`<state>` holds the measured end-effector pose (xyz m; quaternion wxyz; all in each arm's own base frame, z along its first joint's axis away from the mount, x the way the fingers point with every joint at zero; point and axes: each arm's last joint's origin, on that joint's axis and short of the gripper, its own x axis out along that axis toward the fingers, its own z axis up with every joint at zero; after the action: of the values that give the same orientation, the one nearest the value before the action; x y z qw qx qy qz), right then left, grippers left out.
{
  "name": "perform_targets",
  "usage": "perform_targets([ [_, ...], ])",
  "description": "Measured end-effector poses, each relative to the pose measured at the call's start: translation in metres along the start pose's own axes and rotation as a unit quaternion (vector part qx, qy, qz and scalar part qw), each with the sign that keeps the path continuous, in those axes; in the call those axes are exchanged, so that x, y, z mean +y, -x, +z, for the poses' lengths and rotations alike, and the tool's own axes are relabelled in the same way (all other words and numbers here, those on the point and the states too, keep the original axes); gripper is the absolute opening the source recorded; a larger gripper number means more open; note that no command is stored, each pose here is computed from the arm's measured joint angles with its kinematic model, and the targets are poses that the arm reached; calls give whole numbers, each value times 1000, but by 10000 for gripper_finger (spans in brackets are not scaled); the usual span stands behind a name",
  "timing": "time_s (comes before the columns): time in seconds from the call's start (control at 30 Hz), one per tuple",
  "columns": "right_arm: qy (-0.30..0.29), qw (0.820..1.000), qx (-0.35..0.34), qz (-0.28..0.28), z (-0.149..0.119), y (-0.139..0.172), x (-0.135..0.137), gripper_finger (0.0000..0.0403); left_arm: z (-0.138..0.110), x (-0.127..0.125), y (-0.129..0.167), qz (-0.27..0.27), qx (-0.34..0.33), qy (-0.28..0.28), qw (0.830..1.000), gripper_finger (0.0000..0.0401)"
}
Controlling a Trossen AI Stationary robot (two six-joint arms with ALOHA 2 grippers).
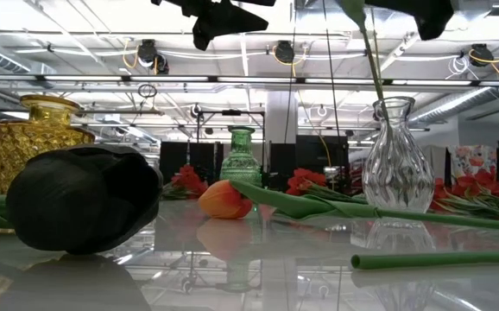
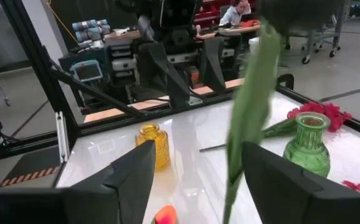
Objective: Sort flowers into vase by color
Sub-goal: Put top left black flower into the transparent vase, then put bottom black flower into the transparent vase
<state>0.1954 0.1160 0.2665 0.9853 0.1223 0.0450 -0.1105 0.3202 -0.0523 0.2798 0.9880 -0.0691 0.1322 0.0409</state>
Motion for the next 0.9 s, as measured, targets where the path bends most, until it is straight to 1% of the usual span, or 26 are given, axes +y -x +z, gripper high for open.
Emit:
perform_targets([
  [0.3, 6, 1000, -3, 2, 13, 0, 5, 219, -1, 0, 0, 1, 6, -1, 1000, 206],
  [0.47, 12, 1000, 5, 18, 22, 0, 10, 219, -2, 1, 0, 3, 13, -3, 1000, 206],
  [0.63, 40, 998, 37, 27, 36, 2, 14, 219, -3, 0, 0, -3, 14, -3, 1000, 206],
  [0.73, 68, 995, 71, 16, 46, 5, 15, 219, -3, -1, 0, -15, 16, -3, 1000, 206],
  [0.9, 87, 990, 108, -1, 59, 10, 13, 219, -2, -2, 0, -23, 16, -3, 1000, 206],
])
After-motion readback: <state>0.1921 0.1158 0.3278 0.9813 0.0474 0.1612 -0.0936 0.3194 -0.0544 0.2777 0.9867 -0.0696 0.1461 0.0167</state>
